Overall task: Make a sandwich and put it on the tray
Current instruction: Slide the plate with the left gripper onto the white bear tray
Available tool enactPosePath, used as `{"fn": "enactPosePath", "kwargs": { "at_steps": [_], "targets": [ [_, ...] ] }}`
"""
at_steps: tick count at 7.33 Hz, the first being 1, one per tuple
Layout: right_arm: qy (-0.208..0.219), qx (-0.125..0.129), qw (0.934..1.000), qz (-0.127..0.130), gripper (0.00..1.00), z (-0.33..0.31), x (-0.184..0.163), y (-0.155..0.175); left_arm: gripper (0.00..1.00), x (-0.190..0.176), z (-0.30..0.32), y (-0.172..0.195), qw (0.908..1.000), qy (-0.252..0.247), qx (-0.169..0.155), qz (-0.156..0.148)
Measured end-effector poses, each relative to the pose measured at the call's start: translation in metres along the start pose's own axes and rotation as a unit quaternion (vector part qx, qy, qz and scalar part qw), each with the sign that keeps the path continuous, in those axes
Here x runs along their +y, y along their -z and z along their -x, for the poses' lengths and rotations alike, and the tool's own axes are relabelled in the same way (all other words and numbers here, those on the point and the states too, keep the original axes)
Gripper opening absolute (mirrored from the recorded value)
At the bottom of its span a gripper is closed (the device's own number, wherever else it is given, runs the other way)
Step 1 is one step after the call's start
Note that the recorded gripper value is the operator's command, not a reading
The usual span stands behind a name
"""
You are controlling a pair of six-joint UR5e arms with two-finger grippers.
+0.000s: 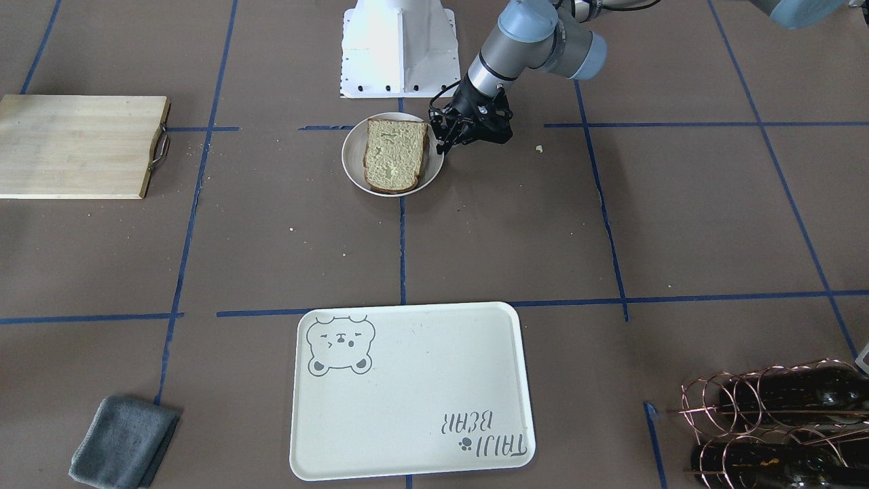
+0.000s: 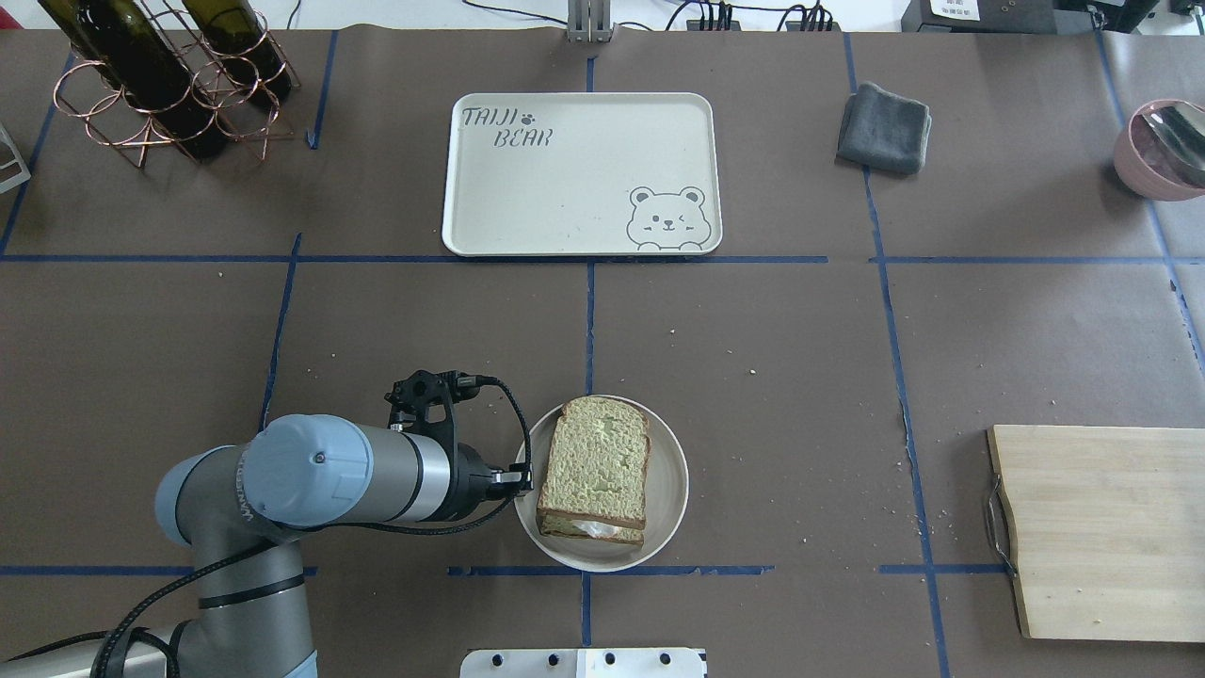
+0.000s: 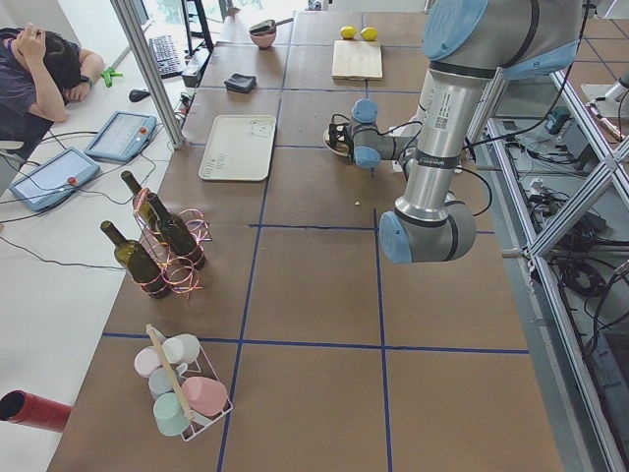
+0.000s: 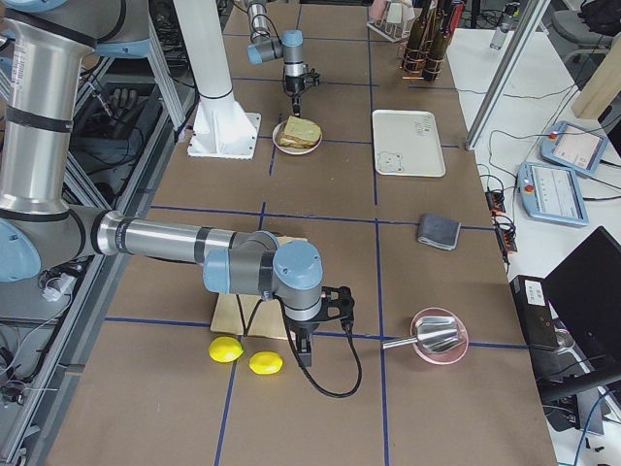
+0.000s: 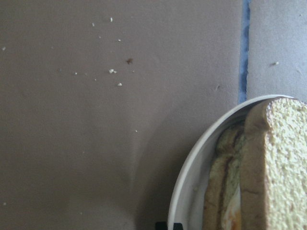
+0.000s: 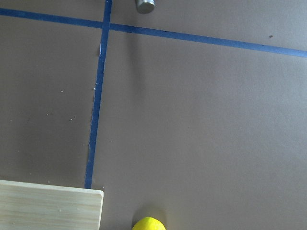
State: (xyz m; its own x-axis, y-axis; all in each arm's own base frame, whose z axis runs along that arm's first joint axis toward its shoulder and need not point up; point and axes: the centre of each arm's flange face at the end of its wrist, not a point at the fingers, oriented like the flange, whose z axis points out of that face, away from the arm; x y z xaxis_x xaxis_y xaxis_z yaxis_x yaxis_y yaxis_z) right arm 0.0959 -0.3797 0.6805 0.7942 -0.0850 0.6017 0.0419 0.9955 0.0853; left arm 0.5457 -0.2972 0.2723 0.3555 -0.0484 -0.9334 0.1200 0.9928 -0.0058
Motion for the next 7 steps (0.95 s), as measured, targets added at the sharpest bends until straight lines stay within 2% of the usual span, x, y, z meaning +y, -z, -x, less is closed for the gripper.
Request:
{"fn": "enactPosePath", "kwargs": {
  "at_steps": [2,3,5,7],
  "targets": [
    [-0.002,0.003,1.0000,0.002,1.00,-0.002,0.002,-0.002,0.00,-0.042,-0.002,0.019,0.9996,0.011,0.007,-0.024],
    [-0.003,0.004,1.0000,0.003,1.00,-0.002,0.002,-0.002,0.00,-0.076,-0.005,0.030,0.9993,0.021,0.009,-0.030],
    [-0.005,0.003,1.0000,0.004,1.00,-0.003,0.003,-0.004,0.00,-0.170,-0.019,0.034,0.9983,0.024,0.000,-0.054],
    [-0.008,0.003,0.9999,0.008,1.00,-0.005,0.006,-0.007,0.00,-0.266,-0.033,0.031,0.9964,0.018,-0.025,-0.079]
  ]
}}
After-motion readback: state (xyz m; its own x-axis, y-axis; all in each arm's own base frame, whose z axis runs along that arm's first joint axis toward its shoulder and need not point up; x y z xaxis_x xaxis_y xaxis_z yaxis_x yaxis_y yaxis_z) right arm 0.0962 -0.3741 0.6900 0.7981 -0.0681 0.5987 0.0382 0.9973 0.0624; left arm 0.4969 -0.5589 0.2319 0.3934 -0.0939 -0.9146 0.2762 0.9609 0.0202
